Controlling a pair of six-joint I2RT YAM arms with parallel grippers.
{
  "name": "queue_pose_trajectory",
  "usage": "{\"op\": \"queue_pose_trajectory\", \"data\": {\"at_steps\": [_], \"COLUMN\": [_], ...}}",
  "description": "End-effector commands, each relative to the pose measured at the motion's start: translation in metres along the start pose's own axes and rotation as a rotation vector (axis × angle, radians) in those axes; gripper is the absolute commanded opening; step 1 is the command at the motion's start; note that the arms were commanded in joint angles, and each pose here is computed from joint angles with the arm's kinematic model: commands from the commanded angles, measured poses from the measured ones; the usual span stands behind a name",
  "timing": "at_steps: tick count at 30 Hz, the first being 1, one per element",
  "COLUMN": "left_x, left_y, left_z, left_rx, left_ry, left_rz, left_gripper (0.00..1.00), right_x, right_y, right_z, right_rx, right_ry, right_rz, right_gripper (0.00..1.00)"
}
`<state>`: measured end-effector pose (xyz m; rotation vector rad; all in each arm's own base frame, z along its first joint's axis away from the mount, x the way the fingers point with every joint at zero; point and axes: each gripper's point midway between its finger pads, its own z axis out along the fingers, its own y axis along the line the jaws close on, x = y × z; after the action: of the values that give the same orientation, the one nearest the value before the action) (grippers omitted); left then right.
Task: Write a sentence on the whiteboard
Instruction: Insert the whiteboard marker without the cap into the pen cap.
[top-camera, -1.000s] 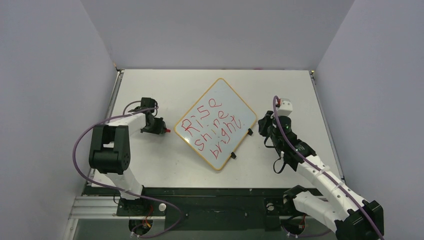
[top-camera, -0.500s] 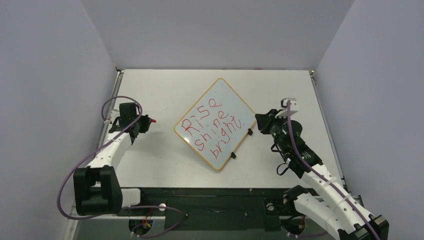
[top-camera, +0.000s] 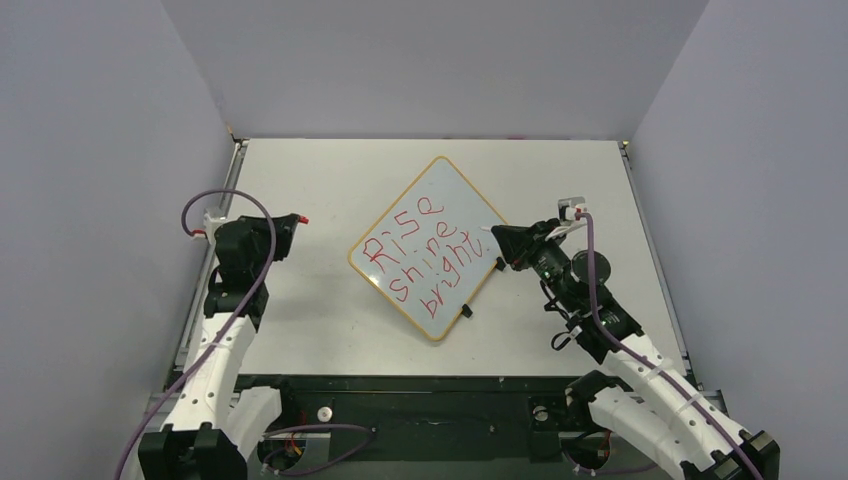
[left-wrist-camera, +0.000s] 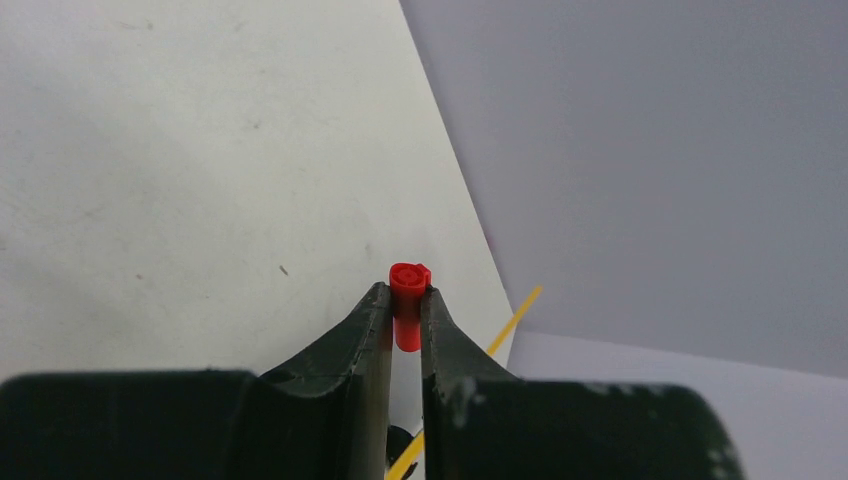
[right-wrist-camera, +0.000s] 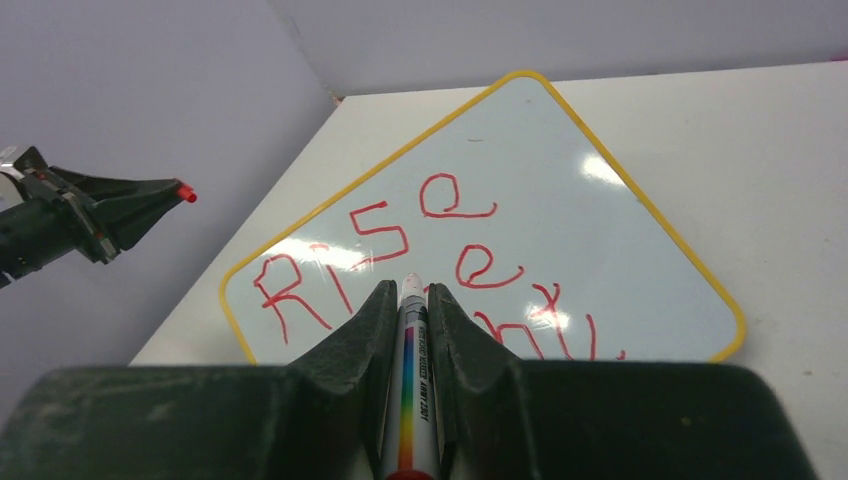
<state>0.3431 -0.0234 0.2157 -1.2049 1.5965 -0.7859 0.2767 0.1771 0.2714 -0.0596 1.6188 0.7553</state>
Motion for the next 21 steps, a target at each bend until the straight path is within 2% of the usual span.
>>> {"op": "queue_pose_trajectory", "data": {"at_steps": [1, 7, 12, 17, 21], "left_x": [0.005, 0.041, 0.077, 0.107, 0.120], "left_y": [-0.064, -0.094, -0.121, -0.140, -0.151], "left_z": [-0.020, -0.028, -0.040, -0.058, -0.069], "left_rx": [0.203, 0.304, 0.407, 0.455, 0.484], "left_ry": [0.034, 0.158, 0.305, 0.380, 0.408], "left_rz": [0.054, 0.028, -0.060, -0.129, -0.164], "left_gripper": [0.00, 0.00, 0.00, 0.00, 0.00], "right_x": [-0.024, -0.024, -0.032, -0.039, -0.036], "right_y": [0.040, 0.071, 0.093, 0.097, 0.105], "right_z": [-0.003, -0.006, -0.015, -0.018, -0.017], "right_rx": [-0.171, -0.265, -0.340, -0.342, -0.351], "right_ry": [-0.102, -0.141, -0.284, -0.397, -0.435], "right_rz": [-0.001, -0.047, -0.081, -0.082, -0.107], "right_gripper": [0.00, 0.00, 0.00, 0.00, 0.00]}}
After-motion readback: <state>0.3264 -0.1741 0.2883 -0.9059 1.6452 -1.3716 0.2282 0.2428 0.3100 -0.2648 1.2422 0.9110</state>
